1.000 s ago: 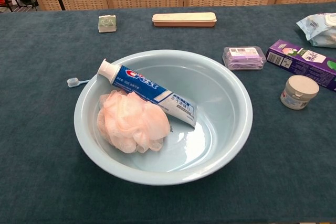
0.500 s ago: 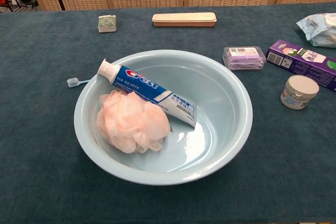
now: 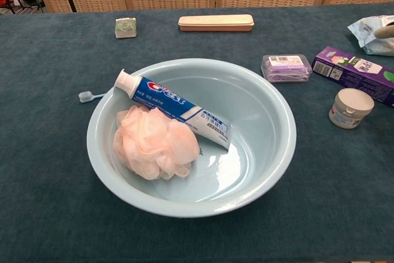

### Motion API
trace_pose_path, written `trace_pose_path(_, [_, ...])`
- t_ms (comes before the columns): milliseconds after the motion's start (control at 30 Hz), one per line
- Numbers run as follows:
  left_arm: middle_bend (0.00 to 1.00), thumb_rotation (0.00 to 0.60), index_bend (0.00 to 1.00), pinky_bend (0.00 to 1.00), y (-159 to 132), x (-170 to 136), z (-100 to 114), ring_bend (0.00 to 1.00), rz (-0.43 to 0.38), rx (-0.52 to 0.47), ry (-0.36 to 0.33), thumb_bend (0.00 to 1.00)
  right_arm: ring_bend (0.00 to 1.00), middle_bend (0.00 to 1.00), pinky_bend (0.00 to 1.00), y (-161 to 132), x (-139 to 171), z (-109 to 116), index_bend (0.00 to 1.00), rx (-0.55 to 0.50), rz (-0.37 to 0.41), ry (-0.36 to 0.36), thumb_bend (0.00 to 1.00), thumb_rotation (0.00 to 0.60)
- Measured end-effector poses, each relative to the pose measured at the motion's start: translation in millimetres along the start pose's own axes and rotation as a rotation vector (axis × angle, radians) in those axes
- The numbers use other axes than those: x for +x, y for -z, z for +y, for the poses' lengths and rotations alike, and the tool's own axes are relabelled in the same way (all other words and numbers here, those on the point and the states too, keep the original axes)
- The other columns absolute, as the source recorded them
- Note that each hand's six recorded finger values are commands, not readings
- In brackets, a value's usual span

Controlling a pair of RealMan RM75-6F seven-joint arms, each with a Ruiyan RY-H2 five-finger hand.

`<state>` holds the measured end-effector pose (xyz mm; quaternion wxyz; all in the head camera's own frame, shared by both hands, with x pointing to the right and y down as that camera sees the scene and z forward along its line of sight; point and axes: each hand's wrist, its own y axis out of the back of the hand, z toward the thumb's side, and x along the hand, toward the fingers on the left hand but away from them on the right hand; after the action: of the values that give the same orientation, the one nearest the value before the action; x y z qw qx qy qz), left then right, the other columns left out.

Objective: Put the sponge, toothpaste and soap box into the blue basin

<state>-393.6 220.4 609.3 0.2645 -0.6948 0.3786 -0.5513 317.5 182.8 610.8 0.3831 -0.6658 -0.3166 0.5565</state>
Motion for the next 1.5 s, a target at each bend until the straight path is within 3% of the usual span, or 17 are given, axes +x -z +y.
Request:
trace_pose_path(233, [0.00,0.600,0.00,0.00,8.7,5.9,-1.7,0.00,0.025,-0.019,0.012,0.21,0.00,0.00,0.07,-35.3,-41.8,4.3,0.00,0.036,0.070,-0.034,0.19,0.600])
trace_pose_path(600, [0.00,0.600,0.00,0.00,20.1,14.6,-9.1,0.00,0.062,-0.031,0.043,0.21,0.00,0.00,0.07,-70.0,-93.6,11.0,0.02,0.092,0.101,-0.026,0.19,0.600])
trace_pose_path(1200, [0.00,0.600,0.00,0.00,23.6,21.4,-15.3,0.00,0.072,-0.053,0.072,0.21,0.00,0.00,0.07,-102.2,-146.3,-6.2,0.10,0.180,0.118,-0.079,0.18,0.600])
trace_pose_path(1500, [0.00,0.600,0.00,0.00,21.3,21.1,-18.1,0.00,0.064,-0.052,0.084,0.22,0.00,0.00,0.07,-104.5,-166.2,-8.0,0.12,0.212,0.102,-0.091,0.18,0.600])
